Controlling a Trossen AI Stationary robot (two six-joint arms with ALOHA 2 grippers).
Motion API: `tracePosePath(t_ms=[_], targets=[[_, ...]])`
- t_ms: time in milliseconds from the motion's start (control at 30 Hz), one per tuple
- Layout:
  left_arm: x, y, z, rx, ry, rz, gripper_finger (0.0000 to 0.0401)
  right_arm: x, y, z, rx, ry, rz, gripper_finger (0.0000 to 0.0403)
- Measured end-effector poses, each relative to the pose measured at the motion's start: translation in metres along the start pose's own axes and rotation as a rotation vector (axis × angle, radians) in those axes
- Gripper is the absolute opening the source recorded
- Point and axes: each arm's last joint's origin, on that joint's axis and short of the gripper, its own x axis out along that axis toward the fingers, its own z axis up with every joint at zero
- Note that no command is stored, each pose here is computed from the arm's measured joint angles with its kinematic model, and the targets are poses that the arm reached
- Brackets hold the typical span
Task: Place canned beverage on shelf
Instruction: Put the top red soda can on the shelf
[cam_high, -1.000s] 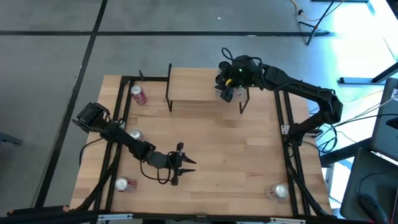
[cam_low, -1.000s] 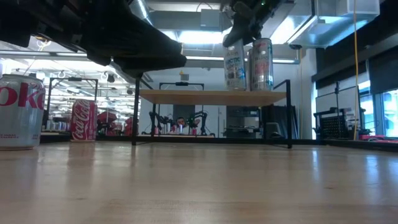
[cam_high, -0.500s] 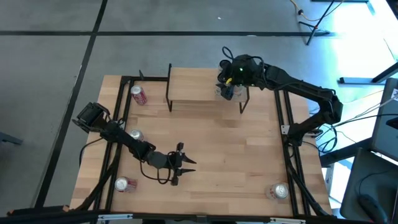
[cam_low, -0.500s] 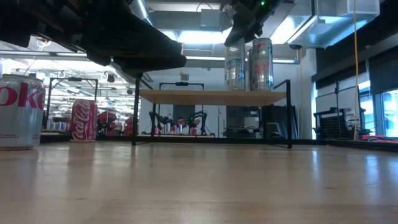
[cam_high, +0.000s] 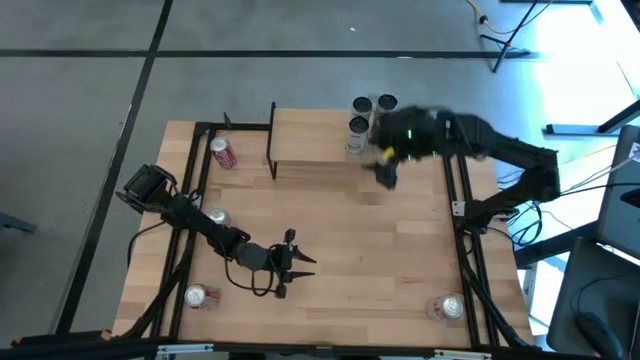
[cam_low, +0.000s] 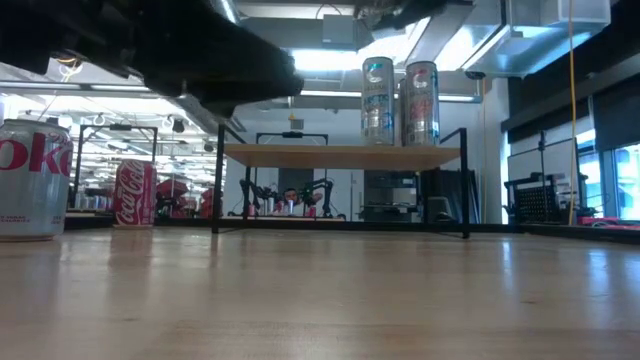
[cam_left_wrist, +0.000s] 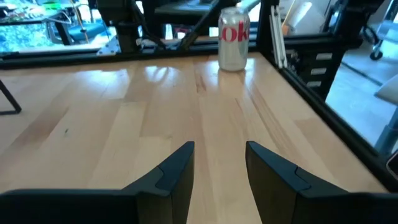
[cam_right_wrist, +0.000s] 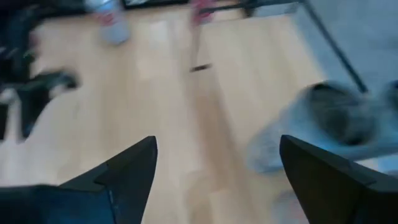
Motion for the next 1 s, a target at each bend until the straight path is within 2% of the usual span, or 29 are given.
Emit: tracePosePath(t_ms=[133,267,467,567,700,867,1000], targets=[[0.001,0.003,0.004,0.029,-0.028,0.022,0.0137,0.009,0.047,-0.024,-0.071,0.014,0.047,0.0323],[0.008,0.007,0.014,0.056,-0.033,0.073,0.0146,0.032,0.091,-0.061,-0.155,-0.008,0.067,0.0323],[0.014,0.021,0.044,0.075,0.178,0.149,0.0202,0.074,0.136,-0.120,-0.222,-0.144,0.054,0.0323],[0.009,0.027,0.065,0.062,0.300,0.161,0.0226,0.086,0.142,-0.139,-0.245,-0.213,0.008,0.0323],[-0.012,0.033,0.102,0.069,0.379,0.231,0.0232,0.091,0.141,-0.145,-0.262,-0.238,-0.044,0.0323],[-0.054,0.049,0.132,0.037,0.386,0.466,0.0233,0.094,0.134,-0.140,-0.256,-0.247,-0.023,0.0323],[-0.096,0.082,0.138,-0.125,0.439,0.645,0.0233,0.096,0.133,-0.144,-0.272,-0.206,0.016,0.0323]])
